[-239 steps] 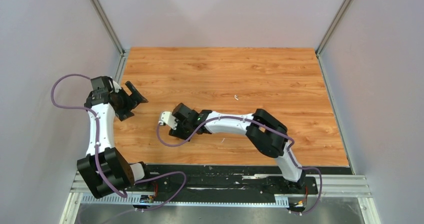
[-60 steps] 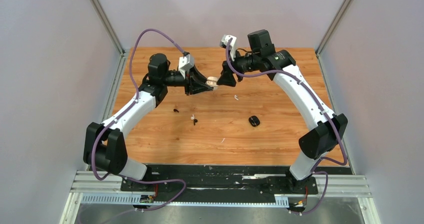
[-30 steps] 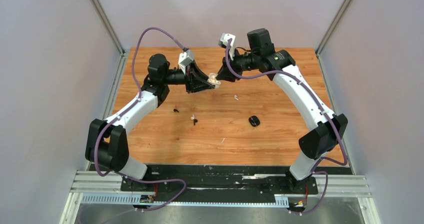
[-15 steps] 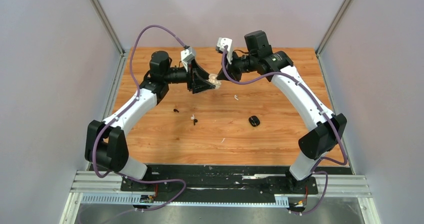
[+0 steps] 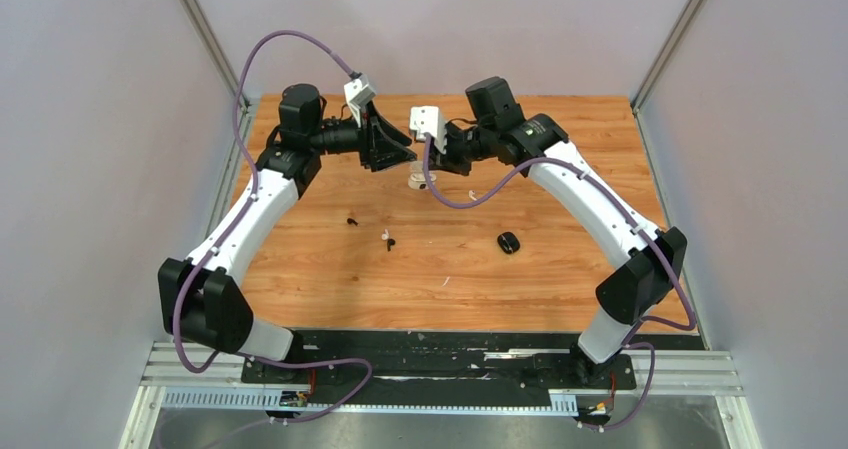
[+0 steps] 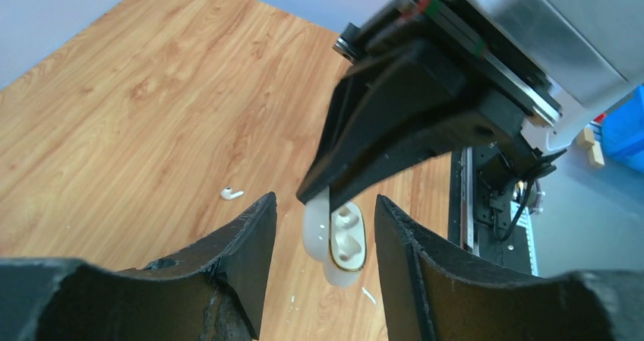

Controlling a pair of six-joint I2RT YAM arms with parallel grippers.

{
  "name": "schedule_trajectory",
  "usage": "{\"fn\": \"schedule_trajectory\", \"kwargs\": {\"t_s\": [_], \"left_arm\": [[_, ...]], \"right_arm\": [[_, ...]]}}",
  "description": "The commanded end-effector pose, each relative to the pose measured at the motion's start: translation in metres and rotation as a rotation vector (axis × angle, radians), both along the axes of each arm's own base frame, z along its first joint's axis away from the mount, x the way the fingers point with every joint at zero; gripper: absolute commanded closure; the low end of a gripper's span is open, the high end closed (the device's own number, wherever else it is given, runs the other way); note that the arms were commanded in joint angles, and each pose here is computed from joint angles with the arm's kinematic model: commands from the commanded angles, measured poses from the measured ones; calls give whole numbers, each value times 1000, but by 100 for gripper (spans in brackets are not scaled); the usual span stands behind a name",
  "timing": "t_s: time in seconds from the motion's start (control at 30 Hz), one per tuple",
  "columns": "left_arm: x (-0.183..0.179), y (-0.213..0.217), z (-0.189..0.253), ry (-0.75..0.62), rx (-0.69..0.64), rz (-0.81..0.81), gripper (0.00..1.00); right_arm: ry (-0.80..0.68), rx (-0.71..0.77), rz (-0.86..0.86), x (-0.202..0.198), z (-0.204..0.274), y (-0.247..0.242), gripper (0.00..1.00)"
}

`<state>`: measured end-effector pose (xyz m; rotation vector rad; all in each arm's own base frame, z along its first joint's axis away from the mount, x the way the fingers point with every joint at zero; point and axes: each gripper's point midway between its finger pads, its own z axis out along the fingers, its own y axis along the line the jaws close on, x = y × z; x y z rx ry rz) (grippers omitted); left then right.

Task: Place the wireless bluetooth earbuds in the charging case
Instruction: Open the charging case.

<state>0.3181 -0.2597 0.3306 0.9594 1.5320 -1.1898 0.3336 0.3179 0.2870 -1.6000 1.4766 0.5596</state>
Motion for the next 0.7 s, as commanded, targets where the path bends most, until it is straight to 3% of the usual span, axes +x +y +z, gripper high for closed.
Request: {"fn": "schedule_trajectory", "kwargs": {"t_s": [0.0,0.4,0.67], "left_arm": [[3,-2,7,12,-18,-15,41],[-4,1,-15,13,50,-67,53],[2,2,-25,9,75,-50,54]], "right_arm": [[-169,8,56,-6,28,7,100],[-217,-3,10,2,38,14,100],[-238,-7,17,1,41,18,100]]}}
